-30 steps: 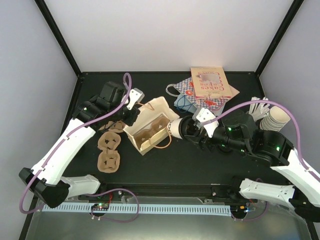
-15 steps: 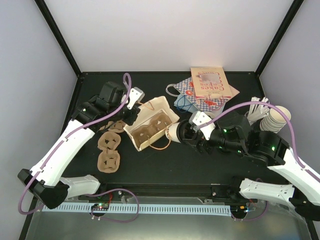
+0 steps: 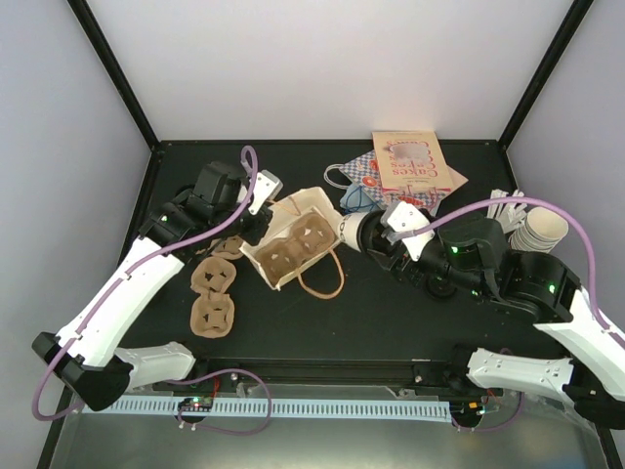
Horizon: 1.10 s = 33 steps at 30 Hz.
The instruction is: Pack the takeout coffee
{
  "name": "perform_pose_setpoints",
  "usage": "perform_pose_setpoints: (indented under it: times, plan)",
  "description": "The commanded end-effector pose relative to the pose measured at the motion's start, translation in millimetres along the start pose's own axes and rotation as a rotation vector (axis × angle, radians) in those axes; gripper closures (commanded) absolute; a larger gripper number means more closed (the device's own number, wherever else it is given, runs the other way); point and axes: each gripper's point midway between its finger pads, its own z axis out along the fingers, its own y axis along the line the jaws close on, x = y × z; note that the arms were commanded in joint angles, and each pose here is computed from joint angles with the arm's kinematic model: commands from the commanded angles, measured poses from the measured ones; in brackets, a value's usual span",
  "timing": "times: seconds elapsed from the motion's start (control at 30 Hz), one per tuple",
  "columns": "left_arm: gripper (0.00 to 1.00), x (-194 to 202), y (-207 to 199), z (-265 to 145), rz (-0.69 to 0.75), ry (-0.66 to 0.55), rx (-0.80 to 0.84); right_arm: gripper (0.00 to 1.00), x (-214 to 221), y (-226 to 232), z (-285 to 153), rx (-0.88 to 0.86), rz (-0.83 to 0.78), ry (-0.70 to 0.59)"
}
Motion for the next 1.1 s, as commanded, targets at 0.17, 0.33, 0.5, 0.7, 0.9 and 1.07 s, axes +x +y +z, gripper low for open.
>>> perform_pose_setpoints:
  times: [0.17, 0.33, 0.5, 0.7, 0.9, 1.07]
  plan:
    - [0.98, -10.9, -1.8, -4.3, 0.041, -0.045, -0.017, 0.43, -34.1, -7.7, -20.8, 0.016, -0.049, -0.132]
    - [0.98, -5.8, -3.9, 0.3, 0.053, -0.031, -0.023, 0.45, -46.6, 17.2, 4.9, -0.1, -0.067, -0.144]
    - [0.98, -4.1, -8.2, 1.2, 0.06, -0.03, -0.015, 0.45, -51.6, 27.9, 24.8, -0.119, -0.08, -0.155]
    - [0.98, -3.8, -11.1, 3.1, 0.066, -0.027, -0.011, 0.46, -31.5, 31.3, 45.0, -0.103, -0.098, -0.085]
    - [0.98, -5.4, -15.7, 2.8, 0.067, -0.031, 0.0, 0.46, 0.8, 40.1, 51.0, -0.119, -0.093, 0.012]
    - [0.98, -6.7, -27.3, 4.9, 0.087, -0.027, 0.026, 0.46, 24.9, 52.3, 51.1, -0.143, -0.092, 0.074]
